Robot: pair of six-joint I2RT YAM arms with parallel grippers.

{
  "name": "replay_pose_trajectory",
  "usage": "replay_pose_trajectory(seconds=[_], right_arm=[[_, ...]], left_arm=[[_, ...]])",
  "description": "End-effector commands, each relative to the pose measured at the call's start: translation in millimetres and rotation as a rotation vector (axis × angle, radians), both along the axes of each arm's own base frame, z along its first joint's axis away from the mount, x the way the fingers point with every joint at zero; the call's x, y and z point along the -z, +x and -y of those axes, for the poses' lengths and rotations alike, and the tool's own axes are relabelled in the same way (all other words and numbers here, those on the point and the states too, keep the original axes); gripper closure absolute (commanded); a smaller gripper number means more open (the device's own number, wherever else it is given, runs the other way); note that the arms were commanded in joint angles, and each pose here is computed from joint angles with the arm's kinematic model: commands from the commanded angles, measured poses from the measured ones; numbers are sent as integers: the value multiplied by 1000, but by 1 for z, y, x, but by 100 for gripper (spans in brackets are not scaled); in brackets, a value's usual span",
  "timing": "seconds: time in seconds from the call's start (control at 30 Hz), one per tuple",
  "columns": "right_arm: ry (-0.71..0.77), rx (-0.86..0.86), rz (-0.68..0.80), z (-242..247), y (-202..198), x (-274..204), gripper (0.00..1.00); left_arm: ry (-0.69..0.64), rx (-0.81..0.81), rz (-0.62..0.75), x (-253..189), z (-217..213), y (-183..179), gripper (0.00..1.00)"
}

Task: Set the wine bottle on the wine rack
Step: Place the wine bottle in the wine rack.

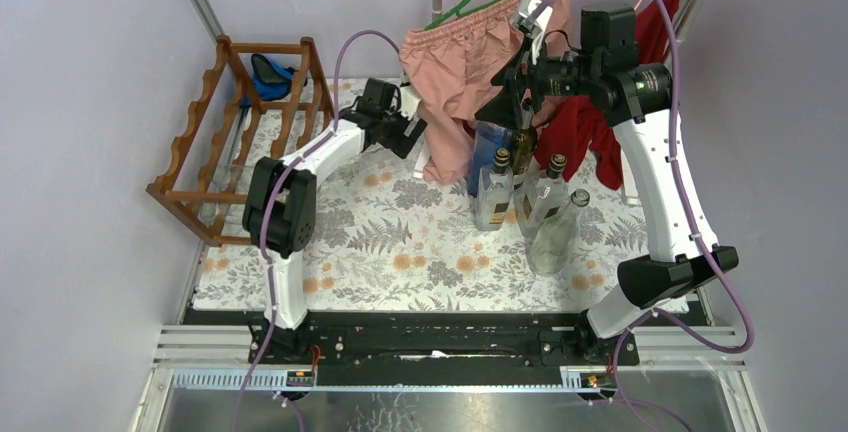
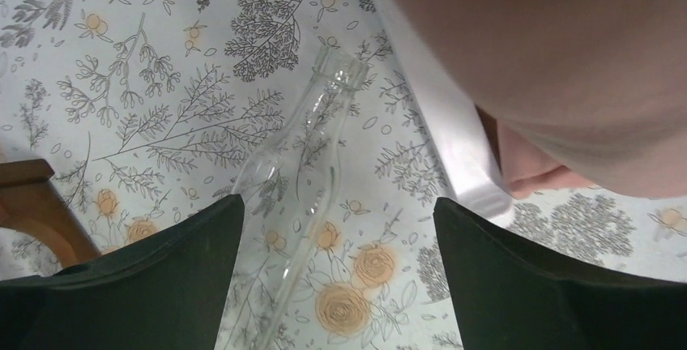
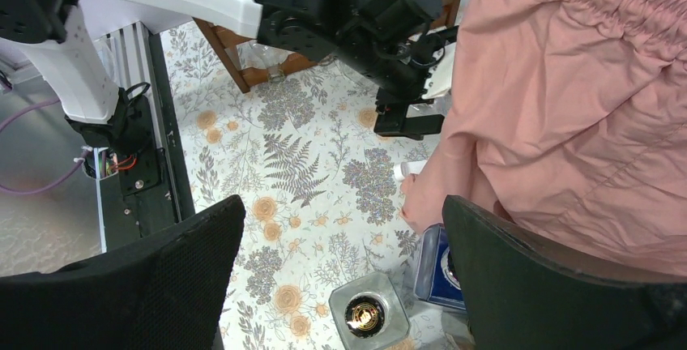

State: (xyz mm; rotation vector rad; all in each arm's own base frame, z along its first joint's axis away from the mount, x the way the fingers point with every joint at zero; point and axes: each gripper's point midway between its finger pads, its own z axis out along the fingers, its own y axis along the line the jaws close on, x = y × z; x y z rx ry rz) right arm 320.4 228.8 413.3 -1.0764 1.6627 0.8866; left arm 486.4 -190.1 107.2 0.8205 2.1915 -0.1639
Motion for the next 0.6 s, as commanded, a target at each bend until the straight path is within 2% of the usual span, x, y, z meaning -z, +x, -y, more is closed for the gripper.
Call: replay_pose_trajectory(seconds=[0.0, 0.3, 0.57], right_arm=[[17, -1, 42, 4, -8, -14, 0], [3, 7, 29, 5, -7, -7, 0], [-7, 10, 27, 6, -8, -3, 0]], left_arm=[[19, 47, -26, 9, 1, 13, 5], [145, 121, -66, 37, -9, 23, 6], [193, 156, -96, 59, -13, 23, 10]])
